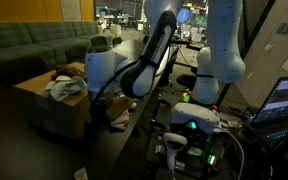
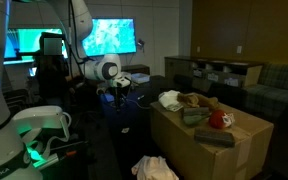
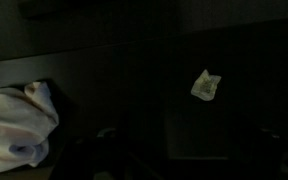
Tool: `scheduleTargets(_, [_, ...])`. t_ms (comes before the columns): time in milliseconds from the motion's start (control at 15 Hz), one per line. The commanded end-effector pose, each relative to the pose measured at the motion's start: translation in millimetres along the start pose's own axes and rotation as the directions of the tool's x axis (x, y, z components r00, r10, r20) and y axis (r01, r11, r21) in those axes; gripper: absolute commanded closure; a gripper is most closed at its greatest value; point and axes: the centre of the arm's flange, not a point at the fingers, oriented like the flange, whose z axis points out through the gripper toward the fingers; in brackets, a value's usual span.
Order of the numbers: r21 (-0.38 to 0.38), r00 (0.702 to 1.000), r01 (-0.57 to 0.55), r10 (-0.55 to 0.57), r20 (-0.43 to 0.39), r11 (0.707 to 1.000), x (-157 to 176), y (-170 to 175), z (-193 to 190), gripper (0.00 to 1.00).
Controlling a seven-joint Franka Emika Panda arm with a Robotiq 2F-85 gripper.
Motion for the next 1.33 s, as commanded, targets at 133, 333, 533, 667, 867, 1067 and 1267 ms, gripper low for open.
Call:
scheduleTargets(133, [0.063, 0.996, 0.052, -0.057, 0.073, 0.997, 17, -18, 67, 0.00])
scheduleTargets(333, [0.070, 0.991, 0.078, -0.085, 0.104, 0.994, 25, -31, 95, 0.00])
scheduleTargets(533, [0.091, 0.989, 0.089, -0.099, 0.111, 0.992, 32, -44, 116, 0.00])
scheduleTargets(667, [0.102, 0.987, 0.097, -0.109, 0.121, 0.990, 34, -52, 127, 0.00])
scheduleTargets(867, [0.109, 0.983, 0.117, -0.130, 0.129, 0.987, 33, -65, 145, 0.00])
scheduleTargets(1067, [0.117, 0.983, 0.122, -0.137, 0.124, 0.986, 33, -81, 160, 0.00])
scheduleTargets(1267, [0.127, 0.983, 0.123, -0.138, 0.119, 0.984, 30, -93, 173, 0.00])
